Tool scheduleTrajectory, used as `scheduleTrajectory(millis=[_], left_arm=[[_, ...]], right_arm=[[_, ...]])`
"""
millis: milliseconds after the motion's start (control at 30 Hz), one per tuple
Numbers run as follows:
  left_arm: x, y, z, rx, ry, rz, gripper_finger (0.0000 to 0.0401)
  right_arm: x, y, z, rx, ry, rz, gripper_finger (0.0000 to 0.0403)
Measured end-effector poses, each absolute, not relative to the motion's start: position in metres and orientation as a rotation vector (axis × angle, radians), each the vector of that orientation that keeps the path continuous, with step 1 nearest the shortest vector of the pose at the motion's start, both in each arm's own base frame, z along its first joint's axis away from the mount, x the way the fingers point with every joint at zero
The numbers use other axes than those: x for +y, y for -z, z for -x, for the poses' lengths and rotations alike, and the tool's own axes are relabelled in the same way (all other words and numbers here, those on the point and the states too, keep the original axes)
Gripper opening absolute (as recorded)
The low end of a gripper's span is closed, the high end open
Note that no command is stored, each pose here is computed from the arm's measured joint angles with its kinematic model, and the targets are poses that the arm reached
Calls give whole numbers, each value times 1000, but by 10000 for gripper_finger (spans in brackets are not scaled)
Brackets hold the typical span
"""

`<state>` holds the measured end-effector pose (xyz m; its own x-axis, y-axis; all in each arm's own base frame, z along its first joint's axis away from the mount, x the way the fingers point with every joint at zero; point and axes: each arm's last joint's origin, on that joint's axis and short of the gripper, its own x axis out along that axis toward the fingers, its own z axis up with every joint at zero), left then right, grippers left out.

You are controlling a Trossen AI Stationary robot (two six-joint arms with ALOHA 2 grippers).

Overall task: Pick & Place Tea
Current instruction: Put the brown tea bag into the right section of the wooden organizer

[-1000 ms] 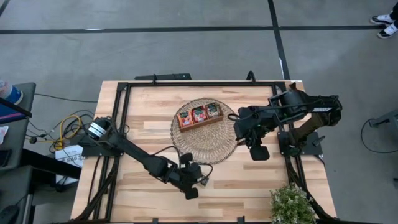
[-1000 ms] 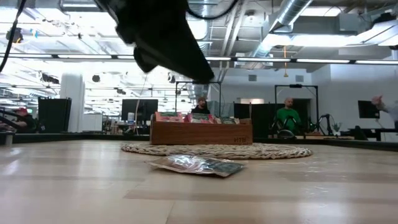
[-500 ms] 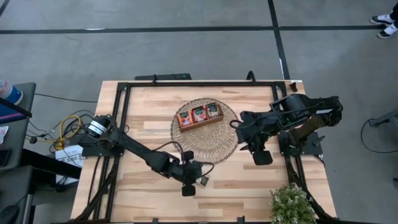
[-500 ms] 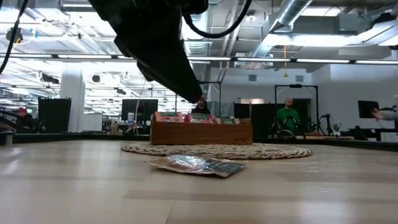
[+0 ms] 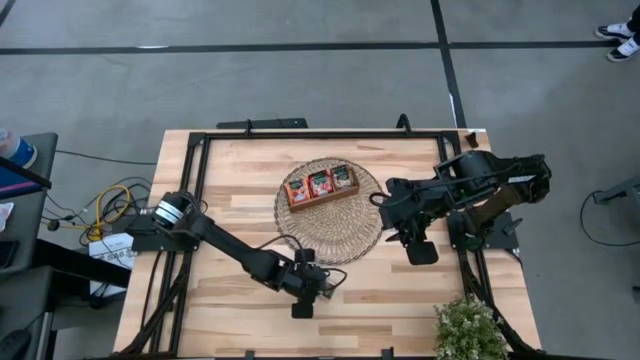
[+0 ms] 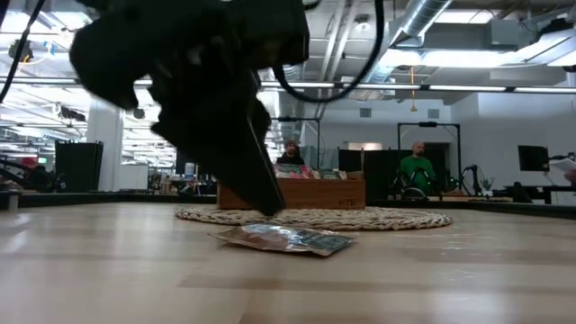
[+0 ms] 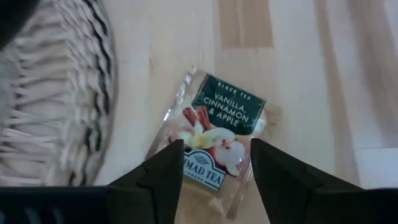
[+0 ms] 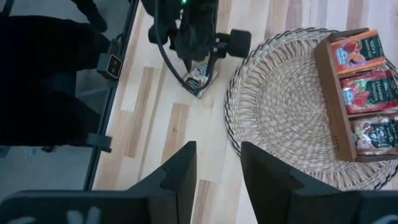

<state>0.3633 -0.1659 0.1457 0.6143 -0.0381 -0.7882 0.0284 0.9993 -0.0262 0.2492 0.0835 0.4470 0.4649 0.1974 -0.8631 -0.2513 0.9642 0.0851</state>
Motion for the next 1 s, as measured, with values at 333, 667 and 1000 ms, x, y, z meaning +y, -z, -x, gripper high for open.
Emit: scheduleTrajectory(millis=[333, 667, 1000], left_arm=[[-164, -91, -379, 940, -77, 83, 169], [-166, -94, -382, 865, -114, 148, 9], [-179, -160, -390, 742, -99, 58, 0]], right_arm=[[84, -447, -249, 1049, -276, 58, 119], [84, -447, -249, 1048, -274, 58, 119], [85, -449, -251, 1020, -280, 46, 118]])
